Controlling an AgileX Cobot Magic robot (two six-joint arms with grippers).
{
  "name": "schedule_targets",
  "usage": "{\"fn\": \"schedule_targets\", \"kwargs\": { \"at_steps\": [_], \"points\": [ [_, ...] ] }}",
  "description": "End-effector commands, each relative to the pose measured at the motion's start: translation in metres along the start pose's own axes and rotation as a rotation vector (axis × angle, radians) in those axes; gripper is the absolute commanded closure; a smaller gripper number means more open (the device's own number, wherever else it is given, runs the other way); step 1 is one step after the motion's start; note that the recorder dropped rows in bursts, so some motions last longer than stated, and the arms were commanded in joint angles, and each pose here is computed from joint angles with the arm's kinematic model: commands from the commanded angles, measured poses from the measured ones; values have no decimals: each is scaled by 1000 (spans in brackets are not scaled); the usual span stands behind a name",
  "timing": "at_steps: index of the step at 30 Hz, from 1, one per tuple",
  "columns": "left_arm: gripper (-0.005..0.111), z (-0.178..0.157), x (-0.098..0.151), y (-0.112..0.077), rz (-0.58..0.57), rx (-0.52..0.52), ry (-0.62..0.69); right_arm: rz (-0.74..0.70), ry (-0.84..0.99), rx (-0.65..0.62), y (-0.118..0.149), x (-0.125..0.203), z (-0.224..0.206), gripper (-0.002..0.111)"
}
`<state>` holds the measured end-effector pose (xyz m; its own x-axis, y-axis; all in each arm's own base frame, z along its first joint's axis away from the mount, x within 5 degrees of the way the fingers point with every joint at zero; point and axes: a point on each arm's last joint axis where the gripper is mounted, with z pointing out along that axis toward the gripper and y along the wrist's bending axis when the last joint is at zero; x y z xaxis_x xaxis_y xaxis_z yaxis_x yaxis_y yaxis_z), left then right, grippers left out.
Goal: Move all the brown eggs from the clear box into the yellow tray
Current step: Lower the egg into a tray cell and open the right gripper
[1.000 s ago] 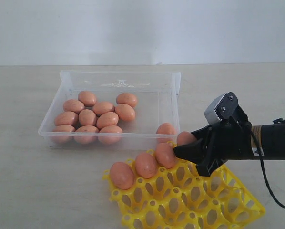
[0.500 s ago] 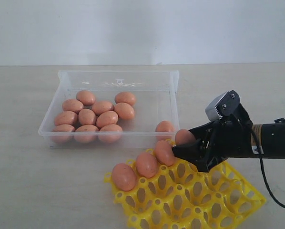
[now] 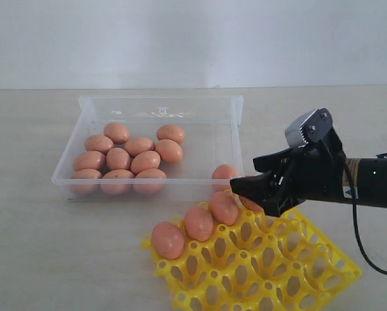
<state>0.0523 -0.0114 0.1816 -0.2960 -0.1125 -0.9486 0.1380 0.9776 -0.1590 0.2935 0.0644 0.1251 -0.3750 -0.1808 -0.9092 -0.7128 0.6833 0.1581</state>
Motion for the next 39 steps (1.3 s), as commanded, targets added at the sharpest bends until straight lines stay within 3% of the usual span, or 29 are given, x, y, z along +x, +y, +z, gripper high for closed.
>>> {"fn": "schedule_targets", "kwargs": {
  "at_steps": [1,3,5,6,8,13,16,20,28,34,39],
  "points": [
    [103,1,1,0,8,0,-1,-81,-118,53,3,-33,-14,42],
    [103,1,1,0,8,0,-1,-82,-150,51,9,-48,-23,44],
    [103,1,1,0,8,0,-1,-13,-126,22,16,-53,-28,65],
    [103,1,1,0,8,0,-1,-26,-70,16,19,-53,-32,85],
    [103,1,1,0,8,0,-1,-55,-25,7,23,-54,-36,108],
    [103,1,1,0,8,0,-1,-155,-2,-50,41,-68,-53,108],
    [103,1,1,0,8,0,-1,-221,26,-21,48,-77,-65,109],
    [103,1,1,0,8,0,-1,-80,135,118,41,-73,-74,109],
    [103,1,1,0,8,0,-1,52,178,36,59,-80,-62,109],
    [103,1,1,0,8,0,-1,52,298,226,50,-51,-49,109],
    [103,1,1,0,8,0,-1,90,358,187,47,-36,-39,109]
  ]
}}
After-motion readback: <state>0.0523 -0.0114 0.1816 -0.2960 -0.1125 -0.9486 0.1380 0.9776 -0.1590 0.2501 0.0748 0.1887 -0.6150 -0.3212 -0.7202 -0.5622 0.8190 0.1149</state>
